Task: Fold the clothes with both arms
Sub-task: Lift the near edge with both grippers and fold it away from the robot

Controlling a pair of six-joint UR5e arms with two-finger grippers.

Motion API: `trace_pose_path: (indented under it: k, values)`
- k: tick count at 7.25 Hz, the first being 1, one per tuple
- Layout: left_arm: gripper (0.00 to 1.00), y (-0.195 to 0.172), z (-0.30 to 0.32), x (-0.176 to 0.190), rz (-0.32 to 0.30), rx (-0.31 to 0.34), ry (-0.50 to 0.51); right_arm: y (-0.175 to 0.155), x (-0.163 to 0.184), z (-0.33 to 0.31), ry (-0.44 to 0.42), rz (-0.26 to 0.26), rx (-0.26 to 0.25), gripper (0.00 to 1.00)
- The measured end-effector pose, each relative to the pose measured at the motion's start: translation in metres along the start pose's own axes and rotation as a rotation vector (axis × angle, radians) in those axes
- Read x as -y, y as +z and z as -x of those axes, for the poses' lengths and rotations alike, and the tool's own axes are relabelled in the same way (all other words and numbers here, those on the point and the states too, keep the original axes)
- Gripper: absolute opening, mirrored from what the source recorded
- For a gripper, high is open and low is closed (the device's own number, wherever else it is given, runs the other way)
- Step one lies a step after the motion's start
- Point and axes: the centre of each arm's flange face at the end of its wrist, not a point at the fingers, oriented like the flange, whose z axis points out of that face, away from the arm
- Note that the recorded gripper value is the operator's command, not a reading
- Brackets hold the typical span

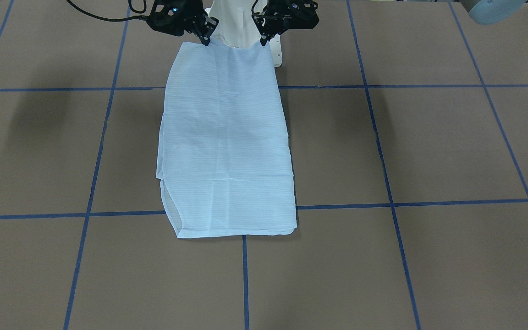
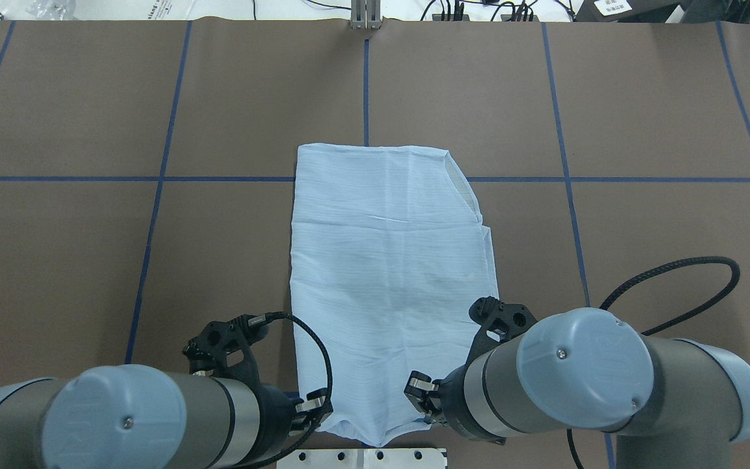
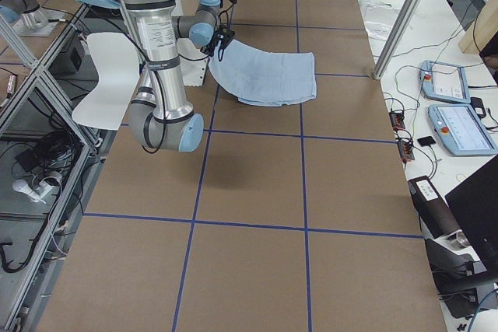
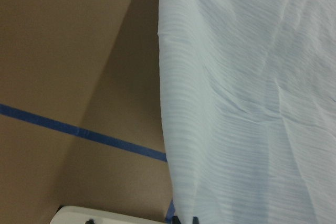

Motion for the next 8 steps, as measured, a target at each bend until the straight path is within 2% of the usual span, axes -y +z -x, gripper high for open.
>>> trace_pose_path:
  k: [2, 4, 6, 8]
  values:
    - [0.0, -0.043, 0.005, -0.027, 0.063, 0.005, 0.018, -0.02, -0.012, -0.006, -0.012, 0.071, 0.009, 0.0]
    - [0.0, -0.069, 0.009, -0.035, 0.099, 0.02, 0.022, -0.037, -0.015, -0.01, -0.014, 0.118, 0.018, 0.0]
    - [0.0, -0.071, 0.007, -0.026, 0.081, 0.021, 0.02, -0.04, 0.004, -0.005, 0.012, 0.097, 0.021, 0.0]
    - [0.0, -0.072, -0.005, 0.015, -0.004, -0.006, 0.024, -0.042, 0.038, 0.009, 0.034, 0.039, 0.034, 0.0]
